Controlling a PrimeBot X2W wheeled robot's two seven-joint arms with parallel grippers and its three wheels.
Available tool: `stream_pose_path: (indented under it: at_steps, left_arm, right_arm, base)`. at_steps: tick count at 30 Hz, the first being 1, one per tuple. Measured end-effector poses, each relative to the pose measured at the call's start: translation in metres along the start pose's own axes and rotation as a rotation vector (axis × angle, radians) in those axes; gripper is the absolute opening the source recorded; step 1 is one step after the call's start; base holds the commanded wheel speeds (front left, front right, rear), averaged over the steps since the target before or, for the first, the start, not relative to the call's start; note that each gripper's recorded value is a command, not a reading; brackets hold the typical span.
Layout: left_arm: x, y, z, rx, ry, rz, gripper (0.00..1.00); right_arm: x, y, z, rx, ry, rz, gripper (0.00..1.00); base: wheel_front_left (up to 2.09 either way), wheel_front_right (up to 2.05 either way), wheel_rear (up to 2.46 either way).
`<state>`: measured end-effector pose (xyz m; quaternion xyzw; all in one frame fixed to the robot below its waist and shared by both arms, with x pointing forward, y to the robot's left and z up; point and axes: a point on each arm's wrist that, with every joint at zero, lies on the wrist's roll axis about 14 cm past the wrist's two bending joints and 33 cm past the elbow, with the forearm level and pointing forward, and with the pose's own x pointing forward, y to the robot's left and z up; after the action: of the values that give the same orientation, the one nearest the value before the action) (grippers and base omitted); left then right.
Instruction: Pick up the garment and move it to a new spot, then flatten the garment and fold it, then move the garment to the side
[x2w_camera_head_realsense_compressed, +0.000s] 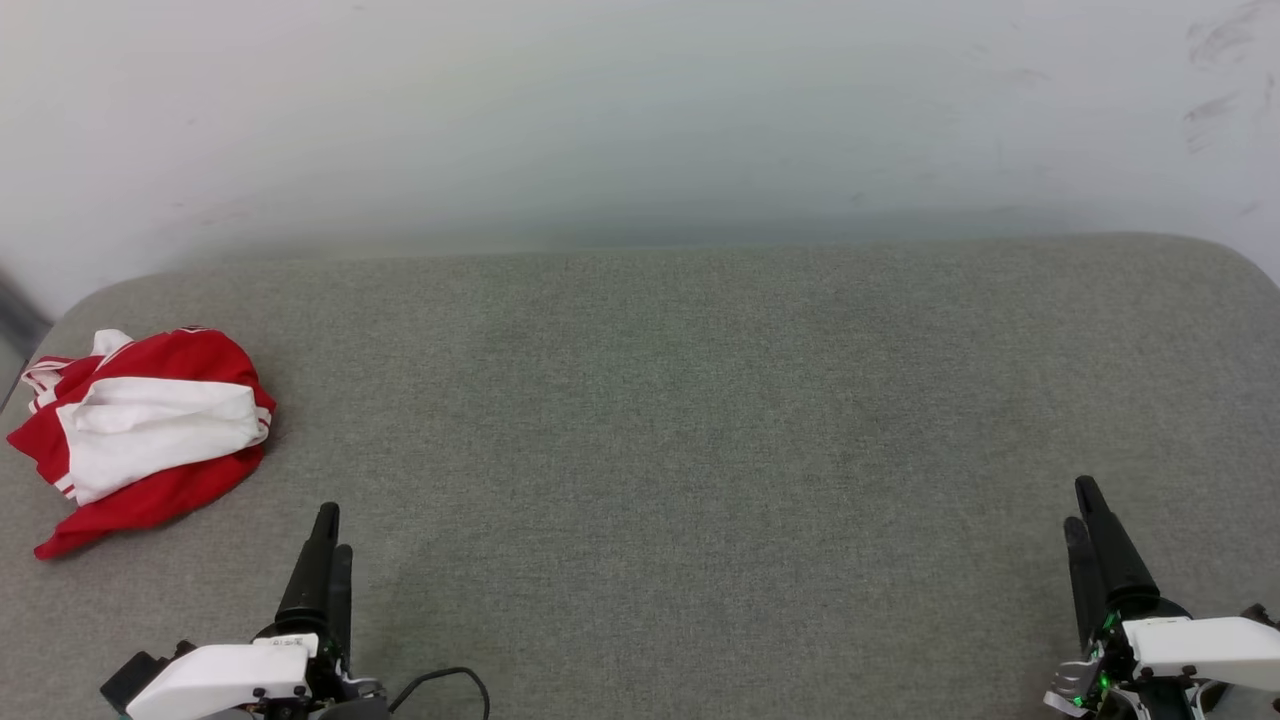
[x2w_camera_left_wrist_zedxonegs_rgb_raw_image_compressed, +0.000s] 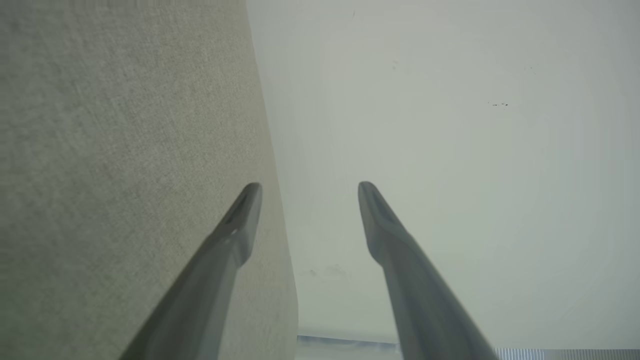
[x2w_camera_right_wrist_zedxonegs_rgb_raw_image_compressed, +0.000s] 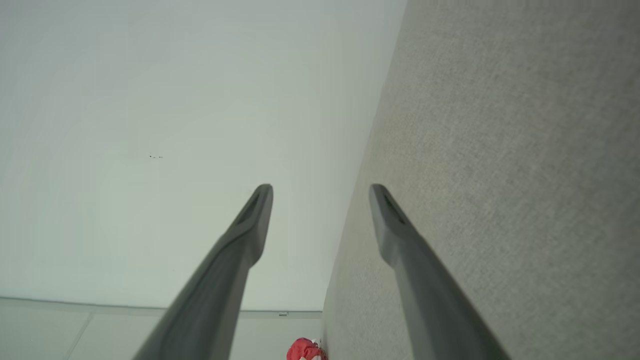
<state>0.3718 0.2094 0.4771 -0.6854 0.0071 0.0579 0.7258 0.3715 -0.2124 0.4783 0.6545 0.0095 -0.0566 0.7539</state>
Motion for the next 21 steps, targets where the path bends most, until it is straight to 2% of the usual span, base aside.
stream_pose_path:
  at_steps: [6,13,20,21]
  left_arm:
    - [-0.001,0.001,0.017,0.072,-0.059,0.005,1.0]
    - [-0.002,-0.003,0.037,0.19,-0.126,0.002,1.0]
    - [0.0,-0.018,0.028,0.399,-0.115,-0.013,1.0]
    - [0.001,-0.027,0.027,0.46,-0.121,-0.023,1.0]
  right_arm:
    - [0.001,0.008,0.005,-0.108,-0.025,0.023,1.0]
    - [0.002,0.021,0.012,-0.293,-0.055,0.058,1.0]
    - [0.003,0.047,0.007,-0.554,-0.064,0.139,1.0]
    - [0.003,0.054,0.004,-0.608,-0.067,0.162,1.0]
  base:
    - [0.0,0.0,0.0]
    - [0.0,0.0,0.0]
    - [0.0,0.0,0.0]
    - [0.0,0.0,0.0]
